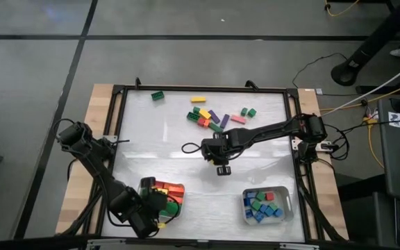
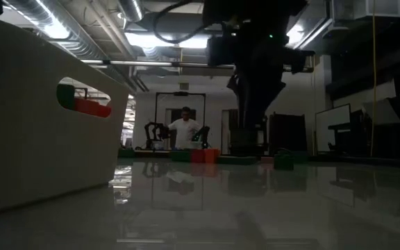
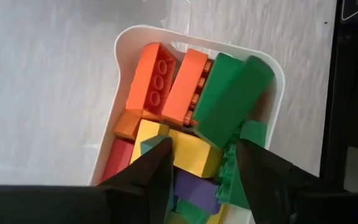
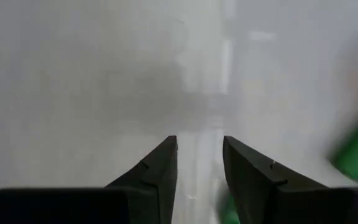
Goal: Sort blocks by size
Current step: Put the square green game piece into the gray bin
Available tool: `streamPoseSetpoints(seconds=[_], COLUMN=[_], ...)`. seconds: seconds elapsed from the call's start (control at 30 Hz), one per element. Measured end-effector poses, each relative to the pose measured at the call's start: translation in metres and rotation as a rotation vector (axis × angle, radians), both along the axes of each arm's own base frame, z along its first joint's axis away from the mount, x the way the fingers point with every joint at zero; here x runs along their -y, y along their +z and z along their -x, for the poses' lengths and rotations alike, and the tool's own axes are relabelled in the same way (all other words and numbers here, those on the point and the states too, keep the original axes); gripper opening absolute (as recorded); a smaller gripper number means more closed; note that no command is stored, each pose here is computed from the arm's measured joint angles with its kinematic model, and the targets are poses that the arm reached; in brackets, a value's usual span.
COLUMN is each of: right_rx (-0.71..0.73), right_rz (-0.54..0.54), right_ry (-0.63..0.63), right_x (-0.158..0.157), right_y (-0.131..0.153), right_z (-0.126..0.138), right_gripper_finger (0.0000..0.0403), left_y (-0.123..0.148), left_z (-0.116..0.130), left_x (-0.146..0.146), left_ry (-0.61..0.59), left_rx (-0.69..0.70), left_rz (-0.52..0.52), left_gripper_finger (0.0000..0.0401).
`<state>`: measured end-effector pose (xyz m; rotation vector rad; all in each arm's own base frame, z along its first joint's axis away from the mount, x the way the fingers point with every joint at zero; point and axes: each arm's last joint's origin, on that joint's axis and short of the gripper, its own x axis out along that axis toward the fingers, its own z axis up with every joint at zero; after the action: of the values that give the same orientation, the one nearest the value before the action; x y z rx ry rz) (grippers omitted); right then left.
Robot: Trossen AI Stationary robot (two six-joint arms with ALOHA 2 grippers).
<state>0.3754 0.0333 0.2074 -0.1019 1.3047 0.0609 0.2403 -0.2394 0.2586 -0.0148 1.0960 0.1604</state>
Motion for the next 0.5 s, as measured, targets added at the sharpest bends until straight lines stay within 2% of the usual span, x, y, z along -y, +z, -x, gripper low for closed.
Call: streamPoseSetpoints(seconds=[0.13,0.33,0.5], right_rx=[-0.085,-0.22,-0.217], right_rz=[0.085,0.071,0.064], right_ry=[-0.101,-0.263,-0.319], right_x=[0.009,0.033,0.052], right_y=[-0.002,-0.009,-0.009], right_z=[0.009,0.022,0.022], right_gripper_finger=[0.0127,0.0127,0.0127], left_y=[0.0,0.0,0.0], left_z=[-0.002,-0.004,-0.007], left_x=[-0.002,-0.004,-0.007], left_ry=[-0.024,-0.056,-0.07], left_rx=[-0.004,-0.009,-0.012], left_rz=[-0.016,-0.037,-0.052], left_gripper_finger=[0.0163,0.0164,0.0164])
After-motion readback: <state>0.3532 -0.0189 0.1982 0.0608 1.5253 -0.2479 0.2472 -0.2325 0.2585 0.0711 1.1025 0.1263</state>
